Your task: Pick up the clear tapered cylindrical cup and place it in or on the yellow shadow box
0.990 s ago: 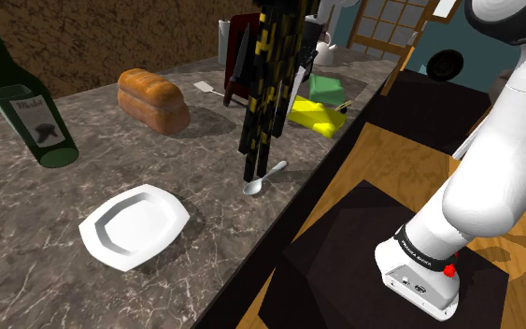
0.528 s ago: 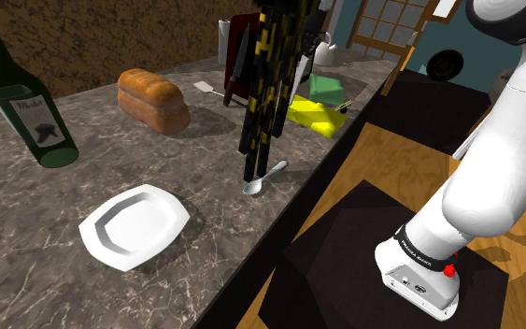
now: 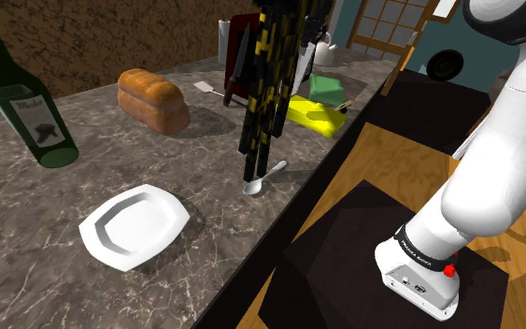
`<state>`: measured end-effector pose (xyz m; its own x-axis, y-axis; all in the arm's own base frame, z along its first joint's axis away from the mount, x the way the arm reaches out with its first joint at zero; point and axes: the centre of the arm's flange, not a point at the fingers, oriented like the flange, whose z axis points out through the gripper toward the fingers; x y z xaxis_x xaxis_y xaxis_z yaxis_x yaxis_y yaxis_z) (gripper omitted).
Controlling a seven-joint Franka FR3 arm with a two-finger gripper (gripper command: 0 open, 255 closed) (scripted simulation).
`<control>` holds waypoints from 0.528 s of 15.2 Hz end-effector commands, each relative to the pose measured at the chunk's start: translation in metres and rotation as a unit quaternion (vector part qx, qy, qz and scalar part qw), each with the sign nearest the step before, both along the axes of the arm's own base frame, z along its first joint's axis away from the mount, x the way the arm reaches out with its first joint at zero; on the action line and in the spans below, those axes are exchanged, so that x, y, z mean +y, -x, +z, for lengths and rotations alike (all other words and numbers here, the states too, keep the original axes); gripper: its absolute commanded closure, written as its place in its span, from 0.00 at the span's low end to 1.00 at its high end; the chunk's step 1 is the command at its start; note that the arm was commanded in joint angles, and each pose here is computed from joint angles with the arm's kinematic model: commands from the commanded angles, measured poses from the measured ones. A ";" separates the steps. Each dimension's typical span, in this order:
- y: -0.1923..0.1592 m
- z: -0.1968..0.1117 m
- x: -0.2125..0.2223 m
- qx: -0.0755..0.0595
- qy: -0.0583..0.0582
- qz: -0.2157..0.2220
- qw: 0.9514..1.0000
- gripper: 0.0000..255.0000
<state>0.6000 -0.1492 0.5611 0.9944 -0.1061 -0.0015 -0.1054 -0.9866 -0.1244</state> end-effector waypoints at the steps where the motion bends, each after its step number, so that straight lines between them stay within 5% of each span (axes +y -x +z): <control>1: 0.006 0.011 -0.021 0.000 0.000 0.000 1.000 1.00; 8: 0.027 0.043 -0.105 0.000 0.000 0.000 1.000 1.00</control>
<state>0.5762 -0.2433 0.5976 0.9942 -0.1074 -0.0015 -0.1067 -0.9865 -0.1245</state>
